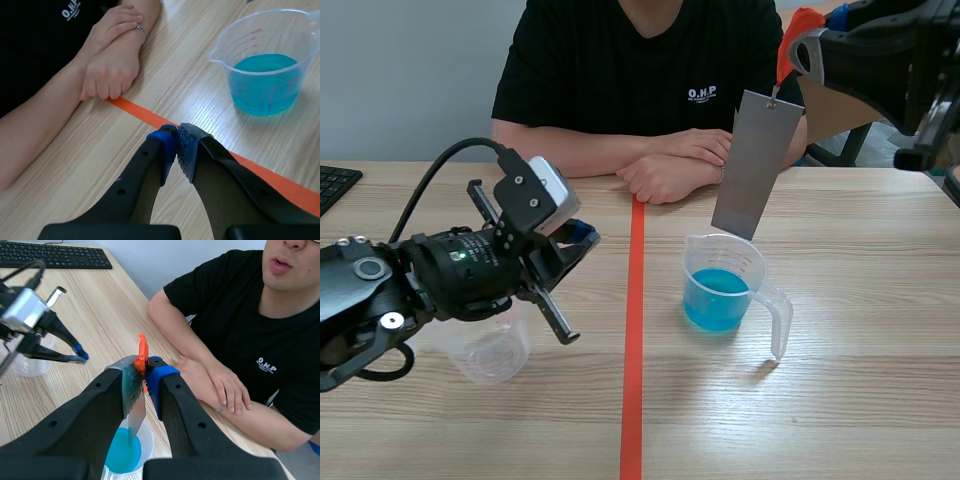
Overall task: Do the redox reaction experiment.
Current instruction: 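Raise the plate and point at it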
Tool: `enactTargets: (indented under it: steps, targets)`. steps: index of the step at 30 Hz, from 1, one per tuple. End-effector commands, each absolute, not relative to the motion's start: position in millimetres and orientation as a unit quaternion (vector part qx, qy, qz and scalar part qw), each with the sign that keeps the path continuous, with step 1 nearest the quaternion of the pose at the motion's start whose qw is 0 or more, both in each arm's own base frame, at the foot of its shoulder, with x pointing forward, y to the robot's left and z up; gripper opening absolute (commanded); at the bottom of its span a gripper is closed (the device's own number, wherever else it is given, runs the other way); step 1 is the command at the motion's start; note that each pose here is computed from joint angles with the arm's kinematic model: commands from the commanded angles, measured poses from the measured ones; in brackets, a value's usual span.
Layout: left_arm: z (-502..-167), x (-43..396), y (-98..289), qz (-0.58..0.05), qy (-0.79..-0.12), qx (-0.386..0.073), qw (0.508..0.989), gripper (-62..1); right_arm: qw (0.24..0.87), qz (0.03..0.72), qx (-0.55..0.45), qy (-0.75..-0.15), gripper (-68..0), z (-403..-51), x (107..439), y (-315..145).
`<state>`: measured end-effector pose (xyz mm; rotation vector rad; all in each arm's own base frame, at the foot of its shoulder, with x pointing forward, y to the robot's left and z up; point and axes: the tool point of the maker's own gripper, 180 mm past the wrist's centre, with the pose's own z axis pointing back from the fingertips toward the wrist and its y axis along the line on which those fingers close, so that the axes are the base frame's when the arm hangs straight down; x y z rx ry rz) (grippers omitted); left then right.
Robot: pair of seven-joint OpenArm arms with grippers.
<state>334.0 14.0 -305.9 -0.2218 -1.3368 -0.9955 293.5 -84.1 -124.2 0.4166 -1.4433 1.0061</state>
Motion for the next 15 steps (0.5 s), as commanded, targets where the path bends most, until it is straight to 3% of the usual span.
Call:
enactTargets:
  steps: [1,15]
  targets:
    - [-293.7,337.6,4.3,-0.438,-0.610,-0.105,0.652,-56.9,0.603,0.441,0.182,-0.639,-65.8,-112.6,292.1,-82.4]
    - [-295.9,364.3,-26.0,-0.413,-0.622,-0.098,0.657,-56.9,0.603,0.442,0.181,-0.639,-65.8,-112.8,292.1,-82.4]
